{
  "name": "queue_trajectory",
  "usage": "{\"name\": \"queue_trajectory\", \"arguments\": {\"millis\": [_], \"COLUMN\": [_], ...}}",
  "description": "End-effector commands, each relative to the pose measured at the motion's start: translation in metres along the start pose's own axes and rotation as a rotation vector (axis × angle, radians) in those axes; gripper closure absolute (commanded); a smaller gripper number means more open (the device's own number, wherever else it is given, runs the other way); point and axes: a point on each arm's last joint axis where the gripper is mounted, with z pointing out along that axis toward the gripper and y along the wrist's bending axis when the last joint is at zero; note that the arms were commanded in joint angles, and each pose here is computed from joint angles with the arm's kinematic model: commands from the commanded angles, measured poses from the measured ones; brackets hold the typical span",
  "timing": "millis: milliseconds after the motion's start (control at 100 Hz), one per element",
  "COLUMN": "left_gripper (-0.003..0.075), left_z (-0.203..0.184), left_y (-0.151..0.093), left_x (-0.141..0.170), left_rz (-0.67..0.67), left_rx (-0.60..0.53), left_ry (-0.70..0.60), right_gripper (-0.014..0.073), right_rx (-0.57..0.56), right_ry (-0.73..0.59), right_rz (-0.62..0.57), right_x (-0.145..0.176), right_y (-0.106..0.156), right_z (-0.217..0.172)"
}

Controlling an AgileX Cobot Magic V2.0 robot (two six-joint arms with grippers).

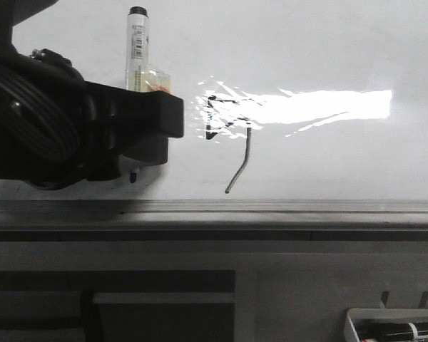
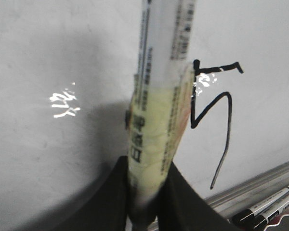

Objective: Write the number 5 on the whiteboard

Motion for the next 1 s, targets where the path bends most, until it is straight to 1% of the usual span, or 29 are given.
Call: {"name": "queue_trajectory", "arguments": {"millis": [0,250,400,490,540,640,700,890,940,990], "left_gripper": [0.0741,0.0741,0.074,0.073,0.0699,0.0586,0.0535,0.0511,0.0475,0.0403], "left_z": [0.0014,0.0013,0.0005,0.0004,0.0004,0.0004,0.0006,0.0011,0.0011,0.0011], "left_y": [0.0068,0.0076,0.0133,0.0138,0.0138,0.0138,0.0133,0.0118,0.0118,0.0118], "left_x": [-0.0125,-0.0127,-0.0142,-0.0145,-0.0145,-0.0145,-0.0132,-0.009,-0.009,-0.009], "left_rz": [-0.055,-0.068,-0.158,-0.164,-0.164,-0.164,-0.165,-0.167,-0.167,-0.167], "left_rx": [-0.063,-0.071,-0.128,-0.133,-0.133,-0.133,-0.129,-0.116,-0.116,-0.116], "left_ry": [-0.096,-0.099,-0.124,-0.128,-0.128,-0.128,-0.114,-0.066,-0.066,-0.066], "right_gripper": [0.0652,0.0652,0.0652,0.0652,0.0652,0.0652,0.0652,0.0652,0.0652,0.0652], "right_rx": [0.034,0.044,0.044,0.044,0.044,0.044,0.044,0.044,0.044,0.042], "right_ry": [-0.071,-0.077,-0.077,-0.077,-0.077,-0.077,-0.077,-0.077,-0.077,-0.076], "right_rz": [0.018,0.019,0.019,0.019,0.019,0.019,0.019,0.019,0.019,0.018], "right_x": [-0.012,-0.0124,-0.0124,-0.0124,-0.0124,-0.0124,-0.0124,-0.0124,-0.0124,-0.0124], "right_y": [-0.0024,-0.0033,-0.0033,-0.0033,-0.0033,-0.0033,-0.0033,-0.0033,-0.0033,-0.0031], "right_z": [-0.0061,-0.0061,-0.0061,-0.0061,-0.0061,-0.0061,-0.0061,-0.0061,-0.0061,-0.0061]}}
